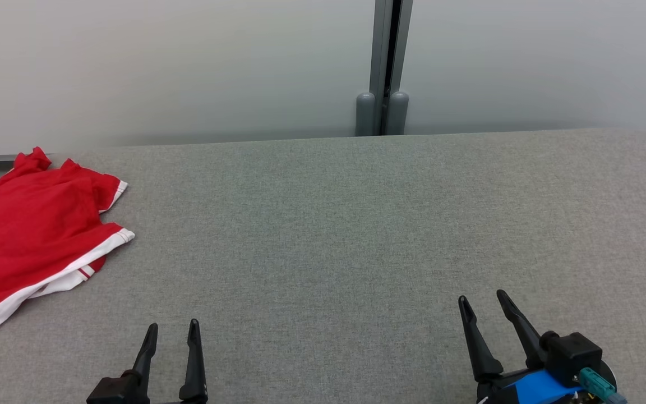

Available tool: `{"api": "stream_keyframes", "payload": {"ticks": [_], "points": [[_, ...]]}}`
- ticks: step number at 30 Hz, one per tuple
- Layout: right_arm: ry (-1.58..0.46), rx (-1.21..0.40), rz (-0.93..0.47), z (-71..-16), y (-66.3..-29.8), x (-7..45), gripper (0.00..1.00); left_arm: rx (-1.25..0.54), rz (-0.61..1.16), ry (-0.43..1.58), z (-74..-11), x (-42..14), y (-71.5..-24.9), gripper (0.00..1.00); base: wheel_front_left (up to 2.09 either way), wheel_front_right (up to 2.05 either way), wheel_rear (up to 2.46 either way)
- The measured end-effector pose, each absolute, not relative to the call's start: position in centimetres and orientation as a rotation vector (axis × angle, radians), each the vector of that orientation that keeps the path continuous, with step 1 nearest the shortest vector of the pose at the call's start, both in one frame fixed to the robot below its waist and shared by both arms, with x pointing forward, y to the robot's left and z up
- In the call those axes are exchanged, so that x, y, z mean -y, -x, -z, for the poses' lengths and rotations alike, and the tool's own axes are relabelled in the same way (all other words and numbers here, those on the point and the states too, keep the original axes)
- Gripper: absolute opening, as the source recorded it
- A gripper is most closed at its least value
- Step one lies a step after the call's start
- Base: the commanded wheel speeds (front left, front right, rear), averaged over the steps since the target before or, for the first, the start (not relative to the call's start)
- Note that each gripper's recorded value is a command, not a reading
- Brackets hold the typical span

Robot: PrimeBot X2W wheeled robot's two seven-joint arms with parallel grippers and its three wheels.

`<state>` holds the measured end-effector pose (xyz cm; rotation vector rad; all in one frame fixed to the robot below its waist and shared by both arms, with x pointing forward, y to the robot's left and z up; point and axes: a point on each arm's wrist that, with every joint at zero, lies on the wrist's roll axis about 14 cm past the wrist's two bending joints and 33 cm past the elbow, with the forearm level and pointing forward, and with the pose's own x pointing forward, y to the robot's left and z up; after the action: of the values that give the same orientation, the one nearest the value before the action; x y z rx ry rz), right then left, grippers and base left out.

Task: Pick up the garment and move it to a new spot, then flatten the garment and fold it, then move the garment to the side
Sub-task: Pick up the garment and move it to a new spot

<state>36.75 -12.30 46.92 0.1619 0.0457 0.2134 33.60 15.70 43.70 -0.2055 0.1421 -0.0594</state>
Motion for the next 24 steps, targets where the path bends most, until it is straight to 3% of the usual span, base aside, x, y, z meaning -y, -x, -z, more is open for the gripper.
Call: {"api": "stream_keyframes", "payload": {"ticks": [24], "points": [[-0.163,-0.052,-0.249,-46.8,-37.1,11.1,1.0,-0.137,0.007,0.208,-43.7,-17.2,-32.4,1.0,0.0,0.0,0.0]]}}
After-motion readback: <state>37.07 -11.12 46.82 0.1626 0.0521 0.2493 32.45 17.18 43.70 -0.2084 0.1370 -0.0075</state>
